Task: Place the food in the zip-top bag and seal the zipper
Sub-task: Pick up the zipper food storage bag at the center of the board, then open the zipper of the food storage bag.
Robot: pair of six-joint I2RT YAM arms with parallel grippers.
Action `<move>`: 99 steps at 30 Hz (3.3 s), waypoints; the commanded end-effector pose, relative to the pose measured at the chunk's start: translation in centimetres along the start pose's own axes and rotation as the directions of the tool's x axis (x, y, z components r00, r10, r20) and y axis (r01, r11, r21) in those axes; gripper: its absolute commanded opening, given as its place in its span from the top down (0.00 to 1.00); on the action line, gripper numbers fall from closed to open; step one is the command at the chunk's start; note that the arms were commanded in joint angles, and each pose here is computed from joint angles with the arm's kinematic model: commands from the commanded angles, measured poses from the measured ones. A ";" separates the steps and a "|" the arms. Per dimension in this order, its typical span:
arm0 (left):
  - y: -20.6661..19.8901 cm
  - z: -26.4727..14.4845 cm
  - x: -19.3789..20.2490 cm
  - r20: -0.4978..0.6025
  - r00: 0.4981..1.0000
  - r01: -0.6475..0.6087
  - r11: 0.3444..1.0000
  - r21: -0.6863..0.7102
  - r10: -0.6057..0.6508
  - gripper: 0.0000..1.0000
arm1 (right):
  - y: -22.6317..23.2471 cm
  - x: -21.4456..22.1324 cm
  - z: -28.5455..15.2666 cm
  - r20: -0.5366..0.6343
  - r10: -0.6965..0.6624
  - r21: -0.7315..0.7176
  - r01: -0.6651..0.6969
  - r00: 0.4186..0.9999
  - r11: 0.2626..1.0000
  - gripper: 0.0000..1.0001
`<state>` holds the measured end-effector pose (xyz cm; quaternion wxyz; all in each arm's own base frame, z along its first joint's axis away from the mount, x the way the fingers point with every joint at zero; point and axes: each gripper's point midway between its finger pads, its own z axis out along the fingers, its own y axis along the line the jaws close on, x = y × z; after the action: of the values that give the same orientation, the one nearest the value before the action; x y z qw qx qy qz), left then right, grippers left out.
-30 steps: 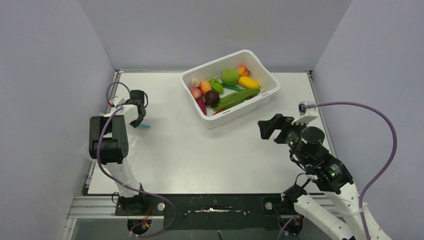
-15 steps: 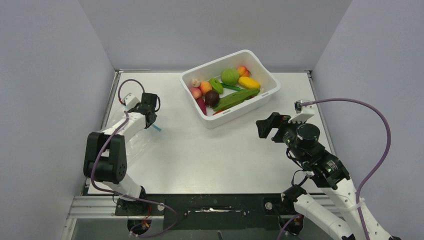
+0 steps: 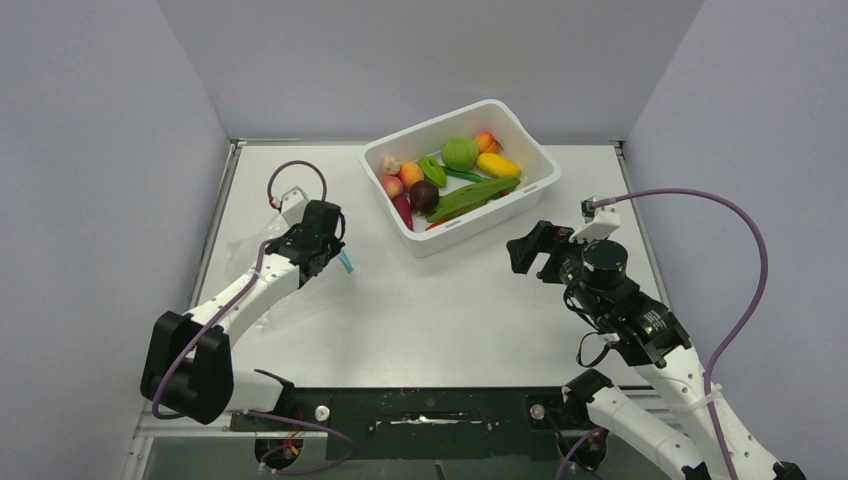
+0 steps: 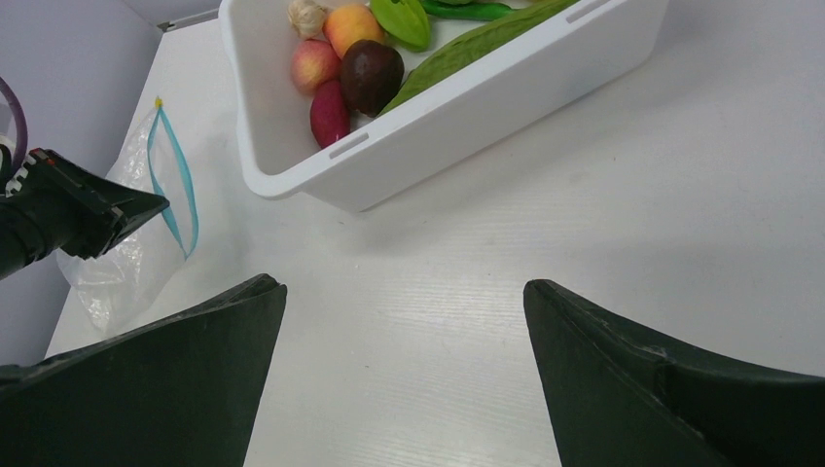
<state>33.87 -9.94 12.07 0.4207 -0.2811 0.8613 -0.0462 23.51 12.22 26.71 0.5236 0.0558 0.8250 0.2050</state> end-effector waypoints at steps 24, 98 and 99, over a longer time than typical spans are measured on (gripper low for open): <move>-12.2 -19.0 1.3 -0.080 0.984 -0.019 0.539 0.842 0.160 1.00 | 9.2 -1.1 4.0 -0.174 0.243 -0.231 -0.279 0.954 0.932 0.40; -8.1 -22.1 -0.9 0.061 0.984 -0.148 0.578 0.803 0.167 1.00 | 17.6 4.7 9.7 -0.355 0.142 -0.172 -0.214 0.924 0.962 0.85; -8.0 -22.2 -1.0 0.064 0.985 -0.147 0.576 0.804 0.162 1.00 | 17.5 4.7 9.6 -0.351 0.148 -0.174 -0.220 0.924 0.960 0.81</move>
<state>20.75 -20.83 25.28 0.4369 0.0225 0.8057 -0.3993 27.66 33.69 22.68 0.3085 0.0212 0.8924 0.3286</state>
